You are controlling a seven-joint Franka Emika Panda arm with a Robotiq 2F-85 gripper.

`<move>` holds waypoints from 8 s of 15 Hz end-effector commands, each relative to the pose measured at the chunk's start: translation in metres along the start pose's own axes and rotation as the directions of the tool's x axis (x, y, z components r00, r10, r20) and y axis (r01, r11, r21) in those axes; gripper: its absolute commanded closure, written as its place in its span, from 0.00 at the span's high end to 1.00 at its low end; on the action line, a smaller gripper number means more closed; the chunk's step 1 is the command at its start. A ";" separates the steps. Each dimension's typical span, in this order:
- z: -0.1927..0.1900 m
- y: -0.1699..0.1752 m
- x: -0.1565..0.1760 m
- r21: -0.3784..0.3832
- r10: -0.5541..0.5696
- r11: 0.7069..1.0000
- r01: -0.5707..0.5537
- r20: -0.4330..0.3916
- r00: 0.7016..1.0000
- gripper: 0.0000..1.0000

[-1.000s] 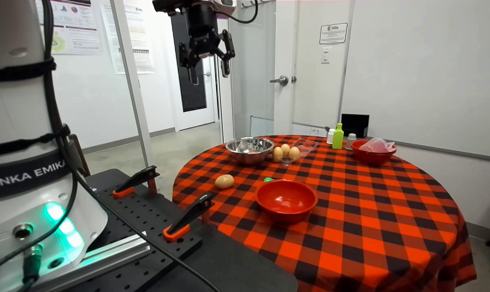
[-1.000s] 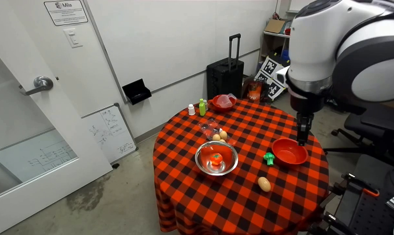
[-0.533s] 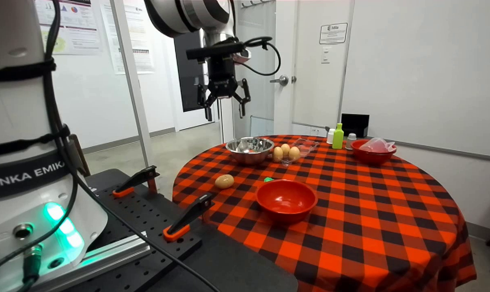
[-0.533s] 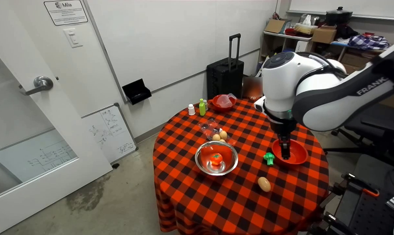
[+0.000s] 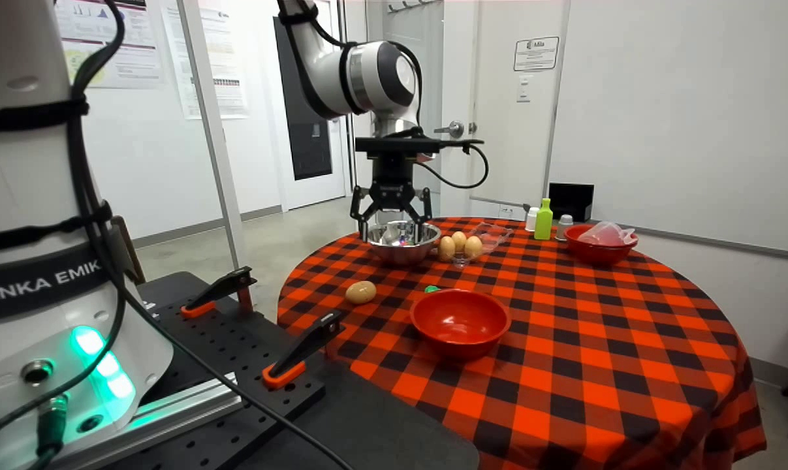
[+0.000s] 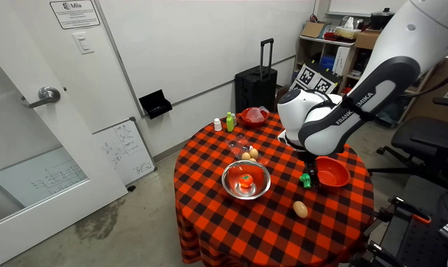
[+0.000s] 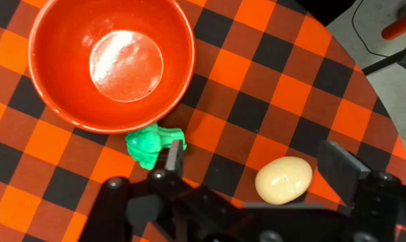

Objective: Put the plastic broccoli in the empty red bowl on the table

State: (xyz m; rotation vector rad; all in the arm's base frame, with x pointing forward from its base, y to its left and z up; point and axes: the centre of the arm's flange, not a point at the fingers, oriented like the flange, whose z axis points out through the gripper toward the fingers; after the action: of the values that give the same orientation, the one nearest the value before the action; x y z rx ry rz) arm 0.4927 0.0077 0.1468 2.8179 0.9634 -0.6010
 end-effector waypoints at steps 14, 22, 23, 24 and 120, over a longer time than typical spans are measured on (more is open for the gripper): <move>0.069 0.097 0.062 0.061 -0.048 0.997 0.038 0.174 0.984 1.00; 0.087 0.109 0.075 0.086 -0.065 0.995 0.049 0.202 0.977 1.00; 0.090 0.110 0.076 0.090 -0.071 0.995 0.053 0.206 0.976 1.00; 0.092 0.110 0.077 0.092 -0.074 0.994 0.055 0.209 0.975 1.00; 0.037 0.083 -0.104 0.335 0.839 0.534 -0.776 -0.096 0.536 1.00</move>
State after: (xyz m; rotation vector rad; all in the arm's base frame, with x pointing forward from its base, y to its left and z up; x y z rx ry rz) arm 0.4556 -0.1256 0.1519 3.1231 -0.5580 -0.2317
